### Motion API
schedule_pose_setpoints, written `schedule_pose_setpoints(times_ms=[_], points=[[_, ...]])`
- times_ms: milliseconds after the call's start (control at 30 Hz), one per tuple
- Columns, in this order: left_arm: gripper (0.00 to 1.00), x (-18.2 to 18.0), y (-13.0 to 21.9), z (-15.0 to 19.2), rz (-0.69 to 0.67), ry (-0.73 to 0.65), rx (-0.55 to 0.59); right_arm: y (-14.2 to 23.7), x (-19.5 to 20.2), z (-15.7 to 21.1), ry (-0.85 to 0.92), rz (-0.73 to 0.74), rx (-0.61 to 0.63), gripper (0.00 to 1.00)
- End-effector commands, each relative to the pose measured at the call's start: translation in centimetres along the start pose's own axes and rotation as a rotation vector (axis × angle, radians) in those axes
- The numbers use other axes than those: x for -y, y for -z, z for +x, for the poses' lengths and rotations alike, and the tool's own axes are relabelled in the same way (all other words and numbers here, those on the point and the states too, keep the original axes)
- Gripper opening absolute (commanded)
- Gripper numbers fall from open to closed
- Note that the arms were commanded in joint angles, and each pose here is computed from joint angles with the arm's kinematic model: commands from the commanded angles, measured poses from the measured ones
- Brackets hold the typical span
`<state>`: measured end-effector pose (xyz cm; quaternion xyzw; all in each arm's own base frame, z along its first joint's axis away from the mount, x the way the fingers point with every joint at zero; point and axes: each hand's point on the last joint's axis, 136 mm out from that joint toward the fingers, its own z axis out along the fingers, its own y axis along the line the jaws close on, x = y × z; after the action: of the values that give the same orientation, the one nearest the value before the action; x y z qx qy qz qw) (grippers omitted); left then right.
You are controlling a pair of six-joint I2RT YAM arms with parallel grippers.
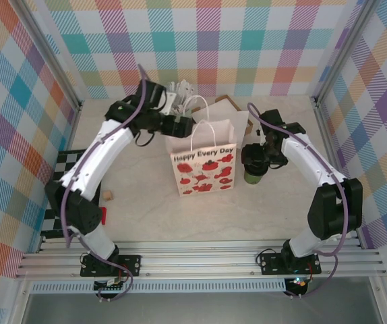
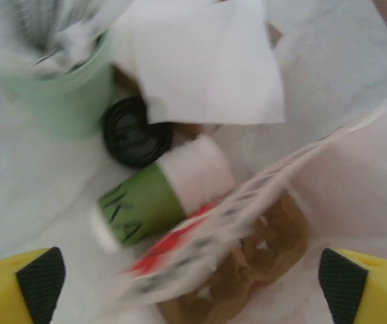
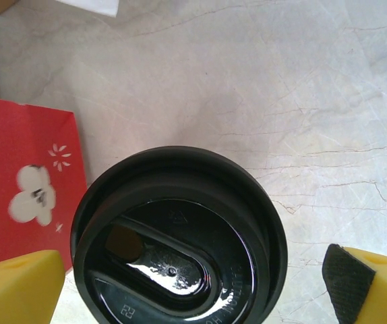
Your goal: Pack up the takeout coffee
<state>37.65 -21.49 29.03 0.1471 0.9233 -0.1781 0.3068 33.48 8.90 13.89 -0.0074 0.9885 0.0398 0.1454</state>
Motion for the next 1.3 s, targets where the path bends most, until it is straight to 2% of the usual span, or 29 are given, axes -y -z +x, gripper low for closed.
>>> schedule_pose_setpoints(times_ms=[0, 200, 333, 433, 500, 667, 733, 833, 900, 1000, 1133, 1267], points=[[1.00, -0.8, 4.9, 2.4, -0.039, 0.130, 0.025, 1.4, -0.1, -1.0, -0.002, 0.007, 0.051, 1.00], [1.00, -1.3, 5.4, 4.6, -0.043, 0.401, 0.054, 1.6, 0.0, -1.3, -0.015, 0.010, 0.070, 1.00], [0.97, 0.7, 4.4, 5.3, 0.046, 0.496, 0.061, 2.0, 0.2, -1.2, -0.021, 0.020, 0.080, 1.00], [0.90, 1.1, 2.5, 6.2, 0.039, 0.505, 0.021, 2.5, 0.2, -1.3, -0.032, 0.016, 0.099, 1.00], [0.79, 1.3, 1.6, 6.1, 0.045, 0.497, 0.005, 3.1, 0.1, -1.4, -0.042, 0.005, 0.119, 1.00], [0.33, 1.4, 1.2, 5.1, 0.034, 0.419, 0.009, 4.4, 0.3, -1.1, -0.051, 0.002, 0.152, 1.00], [0.19, 1.3, 1.5, 5.1, 0.025, 0.376, -0.002, 4.9, 0.4, -0.8, -0.052, 0.001, 0.156, 1.00], [0.05, 1.3, 1.3, 5.5, 0.032, 0.312, -0.048, 5.7, 0.0, -0.3, -0.054, -0.030, 0.156, 1.00], [0.00, 0.7, 1.4, 5.8, 0.016, 0.261, -0.065, 6.9, -1.4, 0.0, -0.051, -0.117, 0.159, 1.00], [0.00, 0.5, 1.5, 5.6, 0.041, 0.168, -0.069, 10.1, -4.6, -0.3, -0.034, -0.312, 0.202, 1.00], [0.00, 0.5, 1.6, 4.6, 0.105, 0.019, -0.082, 14.5, -7.3, -1.4, 0.025, -0.480, 0.311, 1.00], [0.00, 0.8, 1.1, 4.0, 0.184, -0.108, -0.132, 16.6, -10.3, -1.1, 0.131, -0.666, 0.334, 1.00]])
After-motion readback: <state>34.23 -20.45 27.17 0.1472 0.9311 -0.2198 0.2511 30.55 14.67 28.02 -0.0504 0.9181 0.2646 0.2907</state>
